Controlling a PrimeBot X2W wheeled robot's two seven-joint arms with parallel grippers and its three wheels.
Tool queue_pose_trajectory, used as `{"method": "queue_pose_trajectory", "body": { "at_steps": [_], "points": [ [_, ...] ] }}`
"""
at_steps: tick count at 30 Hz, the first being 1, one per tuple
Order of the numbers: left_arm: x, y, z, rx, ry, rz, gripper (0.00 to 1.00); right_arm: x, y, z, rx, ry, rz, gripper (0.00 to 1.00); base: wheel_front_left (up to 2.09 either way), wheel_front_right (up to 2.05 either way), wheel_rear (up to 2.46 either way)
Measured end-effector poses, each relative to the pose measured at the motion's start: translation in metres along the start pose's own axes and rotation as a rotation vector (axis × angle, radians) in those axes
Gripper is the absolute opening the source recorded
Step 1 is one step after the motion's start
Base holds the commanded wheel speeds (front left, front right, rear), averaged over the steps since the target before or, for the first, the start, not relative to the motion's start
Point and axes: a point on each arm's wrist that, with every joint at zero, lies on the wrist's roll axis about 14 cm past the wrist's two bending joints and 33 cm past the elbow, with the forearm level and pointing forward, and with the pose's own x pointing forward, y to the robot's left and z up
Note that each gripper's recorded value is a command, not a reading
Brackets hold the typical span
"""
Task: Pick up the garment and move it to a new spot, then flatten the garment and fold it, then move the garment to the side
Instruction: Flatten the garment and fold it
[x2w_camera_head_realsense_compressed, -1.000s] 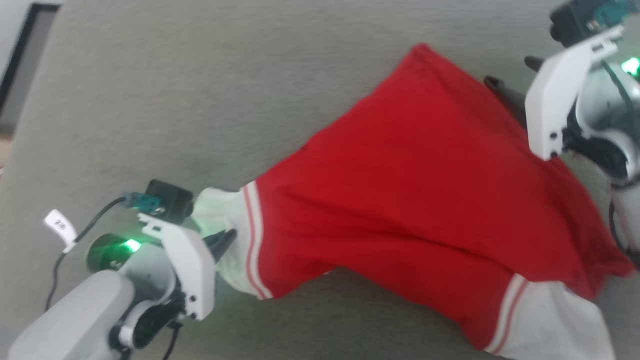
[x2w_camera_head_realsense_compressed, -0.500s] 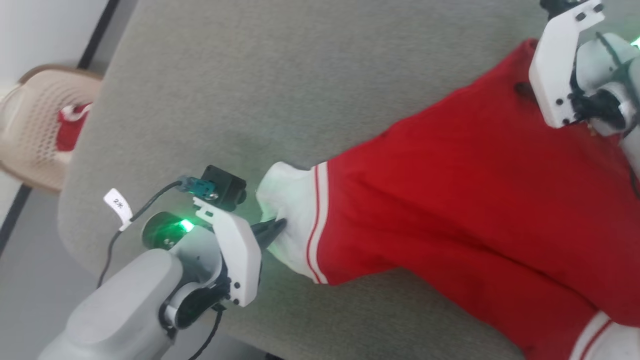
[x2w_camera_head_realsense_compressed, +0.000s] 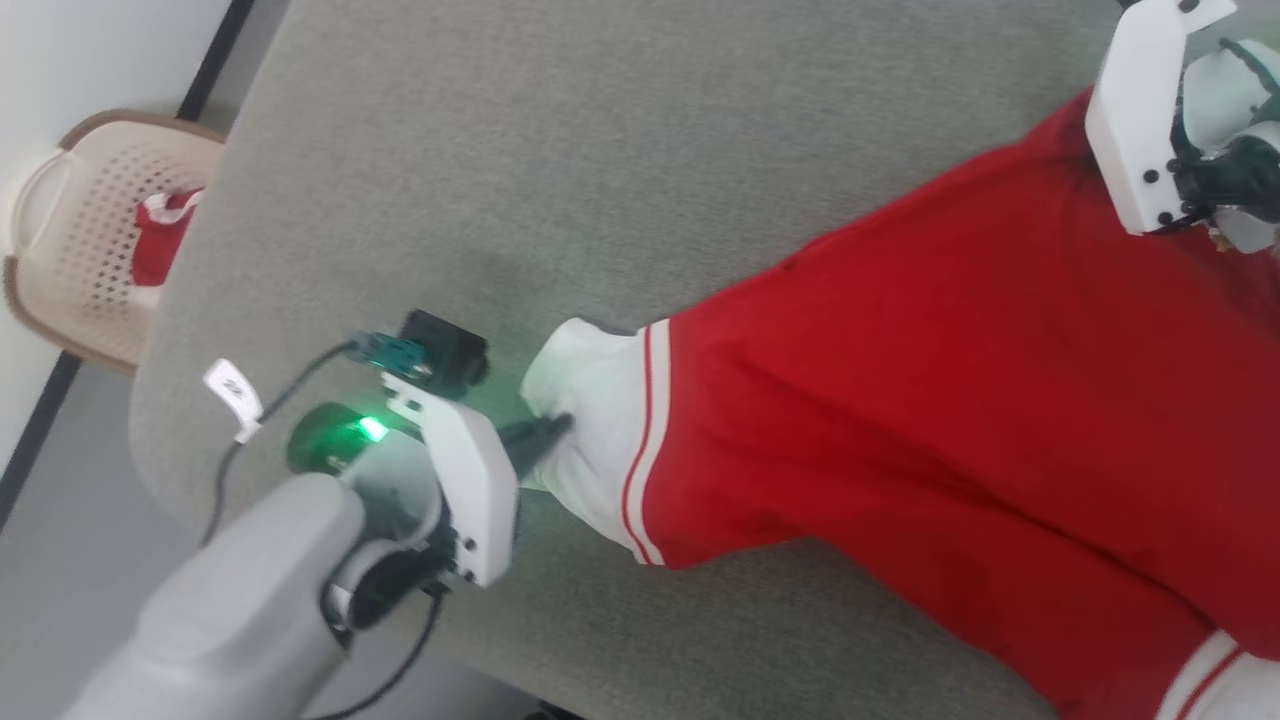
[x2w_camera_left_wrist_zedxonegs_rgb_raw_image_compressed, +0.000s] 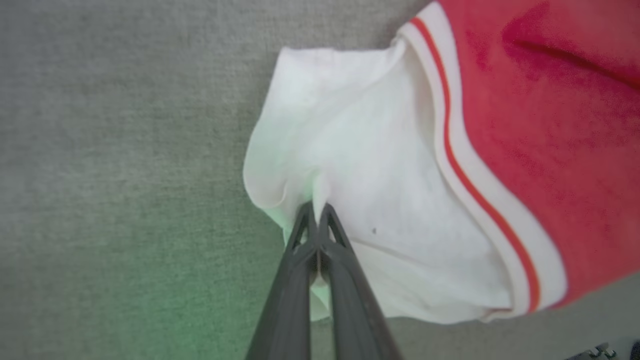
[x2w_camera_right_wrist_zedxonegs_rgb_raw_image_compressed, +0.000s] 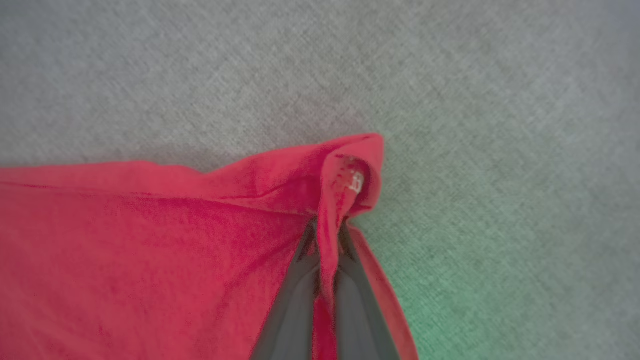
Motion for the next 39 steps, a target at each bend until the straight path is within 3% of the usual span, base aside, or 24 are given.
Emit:
{"method": "queue_pose_trajectory", "body": {
  "at_steps": [6, 13, 20, 26, 34, 39],
  "points": [
    [-0.004, 0.017, 0.044, 0.047, -0.076, 0.056, 0.0, -0.025, -0.013, 0.004, 0.008, -0.092, -0.038, 0.0, 0.0, 0.0, 0.0],
    [-0.023, 0.017, 0.134, 0.202, -0.208, 0.091, 0.0, -0.085, -0.034, 0.019, 0.031, -0.27, -0.104, 0.0, 0.0, 0.0, 0.0],
    [-0.061, -0.005, 0.233, 0.344, -0.391, 0.103, 0.0, -0.156, -0.052, 0.021, 0.047, -0.431, -0.192, 0.0, 0.0, 0.0, 0.0],
    [-0.099, -0.028, 0.294, 0.404, -0.531, 0.105, 0.0, -0.22, -0.052, 0.022, 0.051, -0.561, -0.248, 0.0, 0.0, 0.0, 0.0],
    [-0.15, -0.067, 0.352, 0.477, -0.682, 0.08, 0.0, -0.299, -0.044, 0.019, 0.044, -0.722, -0.318, 0.0, 0.0, 0.0, 0.0],
    [-0.16, -0.086, 0.376, 0.493, -0.759, 0.055, 0.0, -0.321, -0.055, 0.018, 0.041, -0.794, -0.386, 0.0, 0.0, 0.0, 0.0]
  ]
}}
